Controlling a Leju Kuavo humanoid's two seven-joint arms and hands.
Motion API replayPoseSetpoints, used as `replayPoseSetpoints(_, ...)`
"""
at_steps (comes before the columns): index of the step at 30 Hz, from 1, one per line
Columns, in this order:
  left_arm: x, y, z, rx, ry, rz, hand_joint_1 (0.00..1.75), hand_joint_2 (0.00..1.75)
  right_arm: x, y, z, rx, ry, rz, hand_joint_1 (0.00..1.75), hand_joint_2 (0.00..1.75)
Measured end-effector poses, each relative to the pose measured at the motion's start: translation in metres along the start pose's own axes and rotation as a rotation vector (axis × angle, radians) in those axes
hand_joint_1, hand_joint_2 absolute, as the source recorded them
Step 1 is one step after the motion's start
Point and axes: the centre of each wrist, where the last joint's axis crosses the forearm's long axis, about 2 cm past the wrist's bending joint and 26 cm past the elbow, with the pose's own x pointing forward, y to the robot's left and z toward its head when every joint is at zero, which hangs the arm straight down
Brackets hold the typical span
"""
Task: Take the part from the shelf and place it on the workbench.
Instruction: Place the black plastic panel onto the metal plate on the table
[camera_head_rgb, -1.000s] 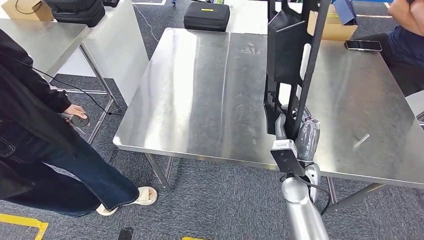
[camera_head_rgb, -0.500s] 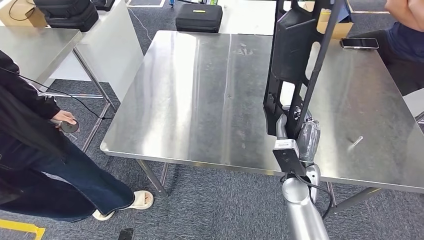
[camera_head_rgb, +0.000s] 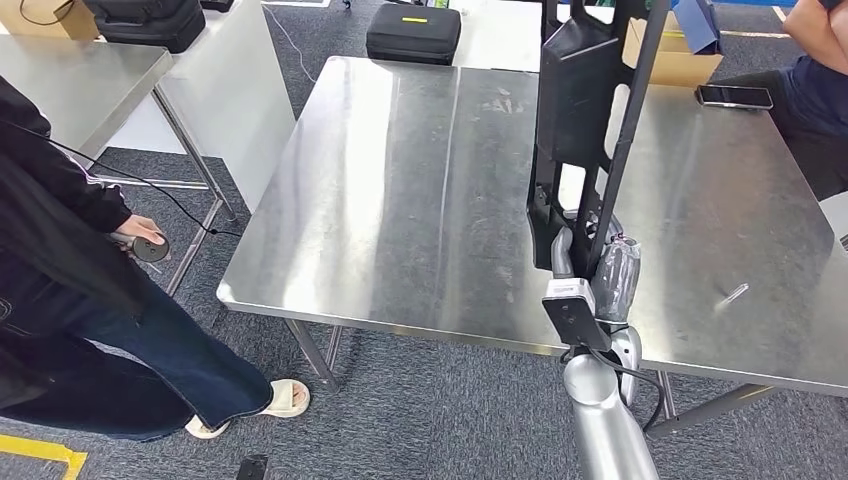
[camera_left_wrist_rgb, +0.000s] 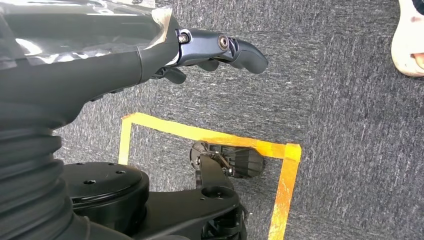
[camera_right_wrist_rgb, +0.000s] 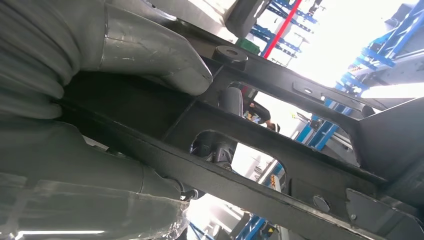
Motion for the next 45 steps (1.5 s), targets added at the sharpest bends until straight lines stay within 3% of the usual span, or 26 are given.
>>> replayPoseSetpoints(45, 0.001, -0.001, 0.0, -0.01, -0.007, 0.001, 0.0, 1.75, 0.001, 0.005, -0.009, 0.027, -0.018, -0.004, 1.75, 1.75)
